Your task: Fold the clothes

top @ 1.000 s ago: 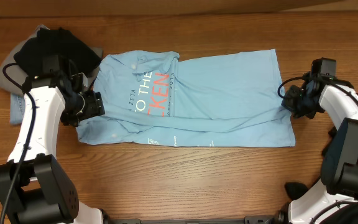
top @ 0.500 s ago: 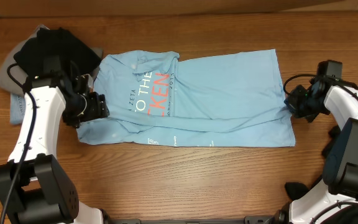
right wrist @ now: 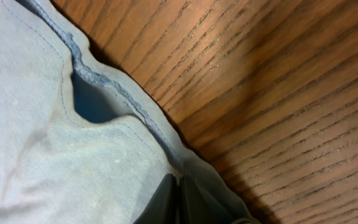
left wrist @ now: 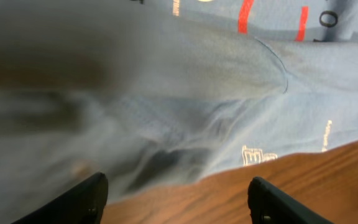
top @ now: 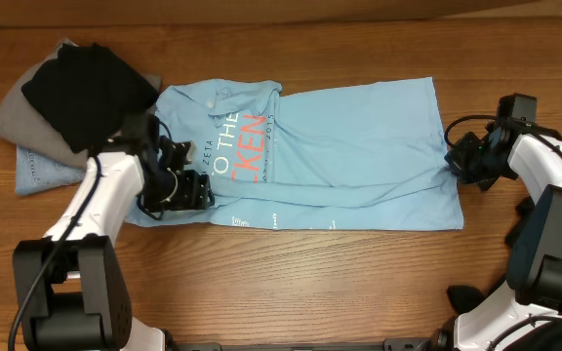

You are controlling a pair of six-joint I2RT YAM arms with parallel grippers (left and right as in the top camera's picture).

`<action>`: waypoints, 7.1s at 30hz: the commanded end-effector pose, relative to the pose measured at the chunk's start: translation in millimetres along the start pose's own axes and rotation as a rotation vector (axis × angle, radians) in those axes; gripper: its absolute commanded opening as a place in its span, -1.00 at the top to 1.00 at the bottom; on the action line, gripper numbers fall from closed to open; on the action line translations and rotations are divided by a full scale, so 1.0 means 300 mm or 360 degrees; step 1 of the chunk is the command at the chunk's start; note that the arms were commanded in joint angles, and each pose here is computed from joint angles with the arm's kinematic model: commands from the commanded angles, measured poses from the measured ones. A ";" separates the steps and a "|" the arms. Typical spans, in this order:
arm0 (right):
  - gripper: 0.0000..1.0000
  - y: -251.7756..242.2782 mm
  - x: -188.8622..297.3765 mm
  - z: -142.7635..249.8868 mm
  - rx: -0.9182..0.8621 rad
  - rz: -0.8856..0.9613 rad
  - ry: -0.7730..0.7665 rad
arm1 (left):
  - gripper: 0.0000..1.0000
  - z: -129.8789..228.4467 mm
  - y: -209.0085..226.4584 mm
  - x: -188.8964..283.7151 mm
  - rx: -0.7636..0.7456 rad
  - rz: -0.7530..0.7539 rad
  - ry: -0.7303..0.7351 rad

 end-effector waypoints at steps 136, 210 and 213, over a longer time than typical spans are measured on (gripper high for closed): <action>-0.29 0.020 0.203 -0.045 0.0013 -0.0172 -0.0179 | 0.41 -0.221 -0.118 -0.072 -0.0498 -0.0230 -0.0061; -0.40 0.191 0.479 0.167 0.0466 -0.0555 -0.0216 | 0.28 -0.201 0.156 0.003 0.0161 -0.0518 0.0038; -0.40 0.190 0.479 0.165 0.0465 -0.0549 -0.0221 | 0.25 -0.195 0.150 -0.042 0.0156 -0.0433 0.0000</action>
Point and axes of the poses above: each gripper's point midway between its finger pads, its own x axis back along the fingers, its own y axis along the line the jaws close on, z = x × y, the point moved 6 cm from there along x, back along the fingers, and after that the axes turned 5 degrees about -x, right-handed, at the moved point
